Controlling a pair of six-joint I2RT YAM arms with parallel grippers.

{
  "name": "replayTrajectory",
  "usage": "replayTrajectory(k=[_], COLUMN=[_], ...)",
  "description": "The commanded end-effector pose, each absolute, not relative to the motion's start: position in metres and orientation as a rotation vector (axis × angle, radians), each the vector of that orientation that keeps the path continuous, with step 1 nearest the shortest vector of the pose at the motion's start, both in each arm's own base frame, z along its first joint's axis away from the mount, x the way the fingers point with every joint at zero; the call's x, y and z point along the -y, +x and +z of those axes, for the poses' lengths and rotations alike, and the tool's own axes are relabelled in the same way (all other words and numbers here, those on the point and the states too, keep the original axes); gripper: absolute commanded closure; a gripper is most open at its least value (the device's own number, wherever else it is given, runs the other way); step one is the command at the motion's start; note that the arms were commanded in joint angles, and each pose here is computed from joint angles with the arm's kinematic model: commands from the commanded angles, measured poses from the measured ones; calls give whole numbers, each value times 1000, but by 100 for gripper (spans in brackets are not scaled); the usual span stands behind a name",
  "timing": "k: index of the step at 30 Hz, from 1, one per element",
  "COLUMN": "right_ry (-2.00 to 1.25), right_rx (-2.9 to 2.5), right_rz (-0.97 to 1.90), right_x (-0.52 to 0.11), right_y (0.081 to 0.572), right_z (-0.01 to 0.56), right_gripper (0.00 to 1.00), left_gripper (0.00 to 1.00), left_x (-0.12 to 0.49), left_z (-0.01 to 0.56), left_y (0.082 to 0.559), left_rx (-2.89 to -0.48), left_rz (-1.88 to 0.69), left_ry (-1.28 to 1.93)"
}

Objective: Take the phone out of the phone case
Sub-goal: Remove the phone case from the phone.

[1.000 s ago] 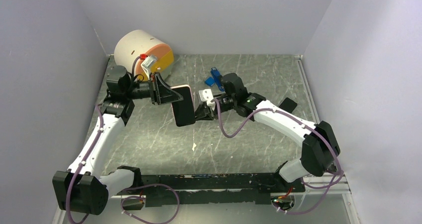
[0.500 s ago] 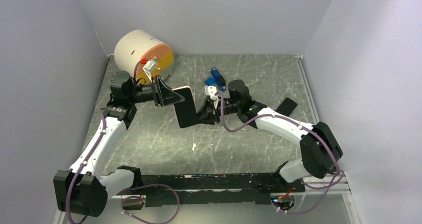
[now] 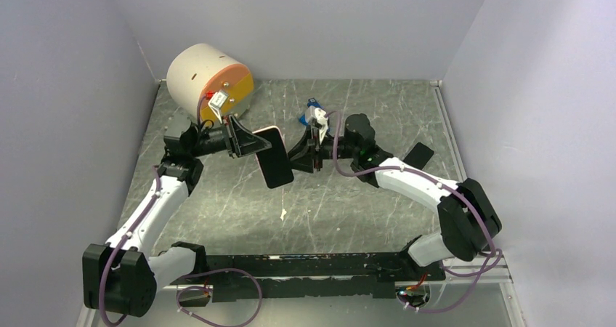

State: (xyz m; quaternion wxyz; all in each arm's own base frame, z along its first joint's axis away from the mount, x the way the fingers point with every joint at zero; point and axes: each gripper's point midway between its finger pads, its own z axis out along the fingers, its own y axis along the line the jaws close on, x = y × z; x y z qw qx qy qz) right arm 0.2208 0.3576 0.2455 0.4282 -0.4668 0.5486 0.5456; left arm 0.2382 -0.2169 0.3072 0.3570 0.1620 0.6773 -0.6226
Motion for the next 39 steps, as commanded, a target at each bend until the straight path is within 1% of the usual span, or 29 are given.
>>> replayTrajectory(k=[1, 9, 14, 19, 23, 24, 27, 33, 39], right_ry=[-1086, -1068, -1061, -1065, -1066, -1063, -1045, -986, -881], right_rx=[-1169, -1193, -1195, -1199, -1213, -1221, -1248, -1320, -1487], right_rz=[1401, 1515, 1580, 1629, 1651, 1653, 1672, 1698, 1706], right_x=[-362, -363, -365, -366, -365, -365, -364, -365, -366], right_y=[221, 212, 209, 205, 202, 201, 200, 204, 219], right_z=[301, 298, 299, 300, 298, 297, 294, 284, 264], right_gripper=[67, 70, 71, 78, 90, 93, 100, 100, 100], left_gripper=[97, 98, 97, 98, 98, 95, 91, 79, 63], left_x=[221, 226, 228, 227, 223, 222, 218, 215, 212], left_z=[310, 309, 308, 300, 281, 276, 265, 244, 220], left_y=[240, 256, 262, 272, 283, 286, 295, 312, 329], left_rx=[-1738, -1669, -1626, -1645, -1722, -1737, -1786, -1841, -1899], left_rz=[-1639, -1745, -1759, -1711, -1607, -1574, -1516, -1474, -1426], left_ry=[374, 329, 319, 279, 202, 191, 120, 16, -67])
